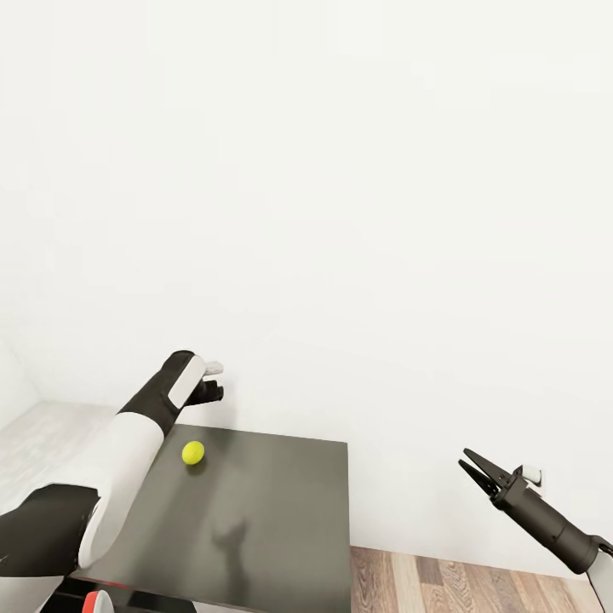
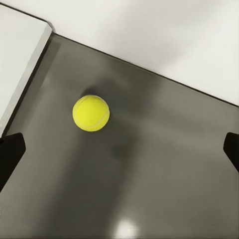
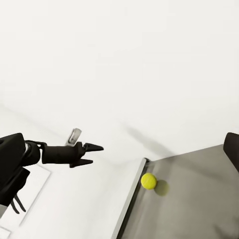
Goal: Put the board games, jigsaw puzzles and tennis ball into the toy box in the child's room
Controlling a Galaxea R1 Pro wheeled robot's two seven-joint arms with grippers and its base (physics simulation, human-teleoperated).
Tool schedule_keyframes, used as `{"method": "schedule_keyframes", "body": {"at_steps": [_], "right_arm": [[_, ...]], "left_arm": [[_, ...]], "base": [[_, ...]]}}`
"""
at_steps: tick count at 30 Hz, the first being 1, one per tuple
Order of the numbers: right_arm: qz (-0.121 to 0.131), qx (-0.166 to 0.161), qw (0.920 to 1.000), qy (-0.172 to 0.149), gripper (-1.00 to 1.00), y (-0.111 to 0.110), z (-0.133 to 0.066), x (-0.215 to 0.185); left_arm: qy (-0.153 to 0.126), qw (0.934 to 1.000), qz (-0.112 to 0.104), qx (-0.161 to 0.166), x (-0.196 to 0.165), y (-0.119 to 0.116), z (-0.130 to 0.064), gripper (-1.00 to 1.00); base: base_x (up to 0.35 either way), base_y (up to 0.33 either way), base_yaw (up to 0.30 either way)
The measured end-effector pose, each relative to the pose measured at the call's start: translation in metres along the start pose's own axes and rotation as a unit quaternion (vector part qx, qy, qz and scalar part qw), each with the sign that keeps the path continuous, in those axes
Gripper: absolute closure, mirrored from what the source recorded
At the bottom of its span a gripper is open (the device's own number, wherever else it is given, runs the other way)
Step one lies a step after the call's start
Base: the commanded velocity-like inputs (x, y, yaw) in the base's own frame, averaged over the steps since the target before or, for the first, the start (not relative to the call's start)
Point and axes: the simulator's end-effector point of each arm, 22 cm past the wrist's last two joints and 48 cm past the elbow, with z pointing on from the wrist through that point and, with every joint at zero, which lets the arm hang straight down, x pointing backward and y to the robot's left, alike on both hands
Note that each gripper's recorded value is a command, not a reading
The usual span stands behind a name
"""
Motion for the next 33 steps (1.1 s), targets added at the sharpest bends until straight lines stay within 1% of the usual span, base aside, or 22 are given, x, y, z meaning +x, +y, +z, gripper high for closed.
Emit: {"method": "schedule_keyframes", "body": {"at_steps": [3, 5, 8, 12, 15, 33], "right_arm": [[-0.001, 0.0, 1.0, 0.0, -1.0, 0.0, 0.0, 0.0], [-0.001, -0.001, 1.0, 0.001, -1.0, 0.001, 0.0, 0.0], [-0.002, -0.001, 1.0, 0.001, -1.0, 0.001, 0.0, -0.001], [-0.002, -0.001, 1.0, 0.001, -1.0, 0.001, -0.001, -0.001], [-0.001, -0.001, 1.0, 0.001, -1.0, 0.001, -0.001, -0.001], [0.007, 0.009, 0.9999, 0.006, -1.0, -0.011, -0.001, 0.004]], "left_arm": [[0.009, 0.9999, -0.005, -0.007, 0.009, 0.005, 0.009, -1.0], [0.008, 0.9999, -0.011, -0.011, 0.012, 0.007, 0.013, -1.0], [0.004, 0.9997, -0.013, -0.018, 0.012, 0.011, 0.017, -1.0], [-0.003, 0.9995, -0.007, -0.031, 0.01, 0.017, 0.018, -1.0], [-0.005, 0.9993, -0.004, -0.036, 0.01, 0.019, 0.019, -1.0], [0.005, 0.9992, 0.001, -0.04, 0.019, 0.017, 0.035, -1.0]], "base": [[0.0, 0.0, 0.0], [0.0, 0.0, 0.0], [0.0, 0.0, 0.0], [0.0, 0.0, 0.0], [0.0, 0.0, 0.0], [0.0, 0.0, 0.0]]}}
